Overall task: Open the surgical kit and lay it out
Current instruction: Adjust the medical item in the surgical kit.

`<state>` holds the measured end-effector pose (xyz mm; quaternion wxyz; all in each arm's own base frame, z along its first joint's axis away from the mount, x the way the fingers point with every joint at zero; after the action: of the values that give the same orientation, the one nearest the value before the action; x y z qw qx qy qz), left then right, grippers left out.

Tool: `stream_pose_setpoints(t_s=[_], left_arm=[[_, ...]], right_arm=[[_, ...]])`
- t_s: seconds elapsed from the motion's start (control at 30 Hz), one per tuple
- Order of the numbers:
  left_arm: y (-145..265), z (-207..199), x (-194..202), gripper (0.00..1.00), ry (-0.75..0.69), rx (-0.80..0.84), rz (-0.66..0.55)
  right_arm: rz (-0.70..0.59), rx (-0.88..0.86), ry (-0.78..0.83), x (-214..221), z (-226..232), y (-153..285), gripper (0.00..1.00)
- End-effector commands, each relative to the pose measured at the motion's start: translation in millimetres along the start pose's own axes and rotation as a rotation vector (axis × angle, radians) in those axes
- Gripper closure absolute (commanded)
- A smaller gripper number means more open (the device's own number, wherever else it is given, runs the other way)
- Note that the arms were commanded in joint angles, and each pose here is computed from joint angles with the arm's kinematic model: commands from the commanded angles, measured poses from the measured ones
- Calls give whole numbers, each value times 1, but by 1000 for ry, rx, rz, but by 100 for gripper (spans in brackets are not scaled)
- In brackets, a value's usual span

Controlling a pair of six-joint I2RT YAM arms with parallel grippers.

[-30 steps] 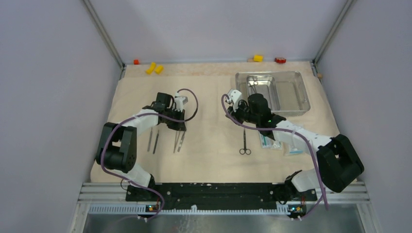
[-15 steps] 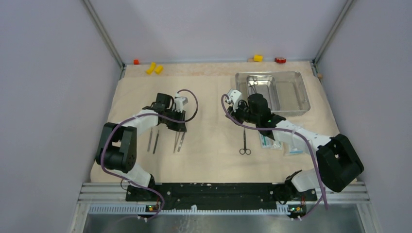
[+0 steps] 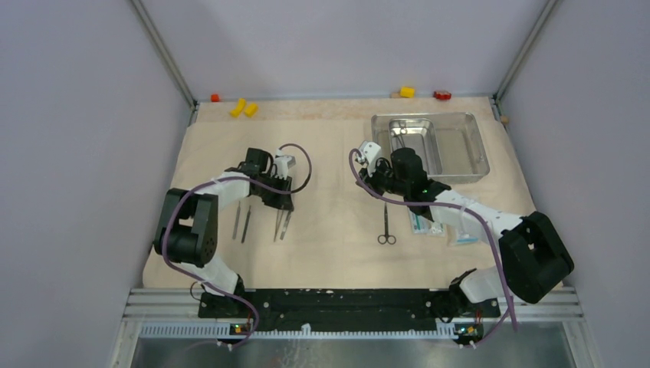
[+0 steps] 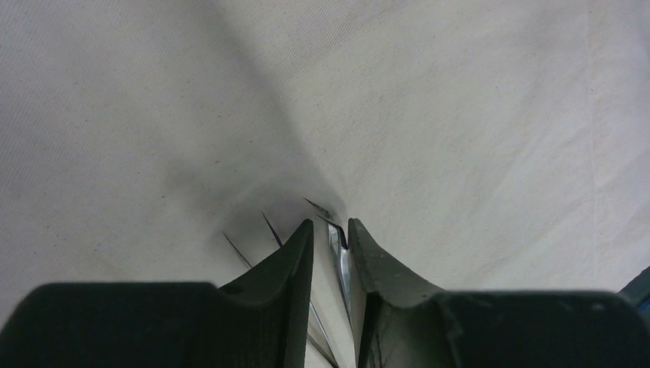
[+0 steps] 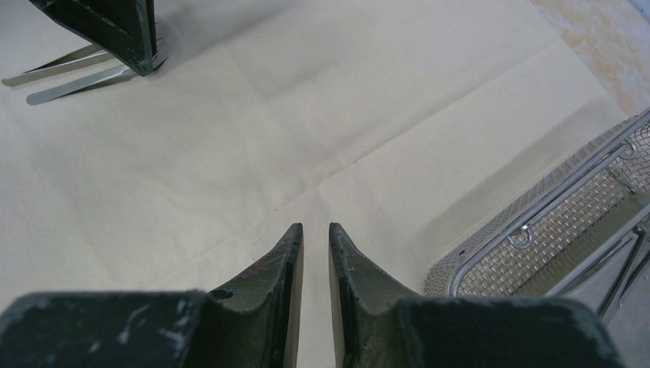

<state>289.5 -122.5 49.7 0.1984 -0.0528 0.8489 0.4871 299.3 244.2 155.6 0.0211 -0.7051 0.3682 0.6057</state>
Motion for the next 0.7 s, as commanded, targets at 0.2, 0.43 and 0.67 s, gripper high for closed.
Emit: stream_pose_setpoints(t_s=[0.2, 0.43, 0.67], left_arm=[[3, -7, -8, 75, -18, 53, -8], [5, -6, -9, 77, -15, 47, -16], [7, -5, -9, 83, -10, 49, -21]], right_arm=[[-38, 16, 27, -7, -7, -1, 82], [-38, 12, 26, -7, -6, -2, 82], [-37, 14, 26, -7, -6, -2, 82]])
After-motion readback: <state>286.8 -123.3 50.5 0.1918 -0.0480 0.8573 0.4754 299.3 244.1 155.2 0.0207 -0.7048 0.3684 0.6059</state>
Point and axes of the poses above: each gripper's point midway between its finger pads, its own y axis back along the fingers, its own z axis along the line the jaws close on, x = y × z, the point moved 3 cm from there along y, back along the fingers, and after that the axes turned 10 degrees about y, right-handed, at the moved point
